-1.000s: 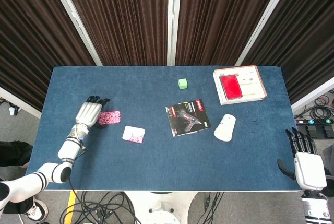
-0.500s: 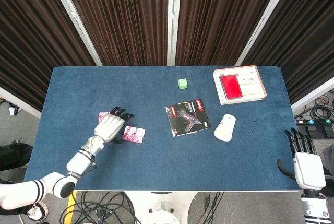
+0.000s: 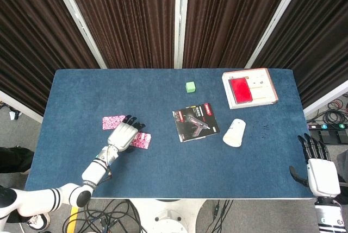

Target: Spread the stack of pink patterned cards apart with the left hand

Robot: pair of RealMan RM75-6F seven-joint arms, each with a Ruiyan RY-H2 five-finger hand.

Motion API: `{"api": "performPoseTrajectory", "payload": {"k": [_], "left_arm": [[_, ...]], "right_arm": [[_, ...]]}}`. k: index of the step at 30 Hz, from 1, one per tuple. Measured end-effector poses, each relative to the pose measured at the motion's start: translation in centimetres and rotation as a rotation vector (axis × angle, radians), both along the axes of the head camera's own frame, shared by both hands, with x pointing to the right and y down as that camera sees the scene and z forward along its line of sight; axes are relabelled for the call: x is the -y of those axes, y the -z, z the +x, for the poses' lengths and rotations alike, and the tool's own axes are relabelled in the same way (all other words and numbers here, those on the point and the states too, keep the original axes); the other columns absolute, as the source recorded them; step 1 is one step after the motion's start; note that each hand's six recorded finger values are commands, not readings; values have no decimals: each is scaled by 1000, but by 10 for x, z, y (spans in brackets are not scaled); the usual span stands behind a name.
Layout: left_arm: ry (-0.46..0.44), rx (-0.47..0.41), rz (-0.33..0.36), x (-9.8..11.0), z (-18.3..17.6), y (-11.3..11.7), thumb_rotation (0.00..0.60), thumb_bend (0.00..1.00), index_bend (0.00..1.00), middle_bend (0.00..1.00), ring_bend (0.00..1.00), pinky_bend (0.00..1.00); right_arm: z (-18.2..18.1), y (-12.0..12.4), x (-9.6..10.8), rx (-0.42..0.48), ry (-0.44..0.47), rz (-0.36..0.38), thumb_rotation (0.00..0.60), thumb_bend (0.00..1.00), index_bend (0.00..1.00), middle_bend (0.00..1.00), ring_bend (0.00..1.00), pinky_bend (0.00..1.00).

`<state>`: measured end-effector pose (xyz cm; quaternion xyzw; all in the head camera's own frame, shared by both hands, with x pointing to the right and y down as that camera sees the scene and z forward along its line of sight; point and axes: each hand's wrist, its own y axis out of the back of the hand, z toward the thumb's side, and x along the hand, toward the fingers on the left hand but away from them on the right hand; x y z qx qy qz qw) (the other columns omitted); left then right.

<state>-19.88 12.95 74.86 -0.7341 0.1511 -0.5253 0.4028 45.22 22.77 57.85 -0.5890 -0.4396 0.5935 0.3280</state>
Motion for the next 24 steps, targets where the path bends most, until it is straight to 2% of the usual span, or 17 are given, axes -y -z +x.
{"api": "performPoseTrajectory", "payload": {"k": [9, 18, 24], "left_arm": [[4, 53, -7, 0, 4, -11, 600, 84, 256, 298, 81, 96], [-3, 58, 16, 0, 5, -13, 600, 88, 322, 349, 82, 95], [-4, 62, 14, 0, 5, -18, 600, 89, 329, 352, 82, 95]], "right_arm": [[4, -2, -1, 4, -7, -6, 600, 226, 0, 0, 0, 0], [5, -2, -1, 4, -11, -5, 600, 226, 0, 0, 0, 0], [5, 0, -1, 1, -9, -1, 600, 226, 0, 0, 0, 0]]}}
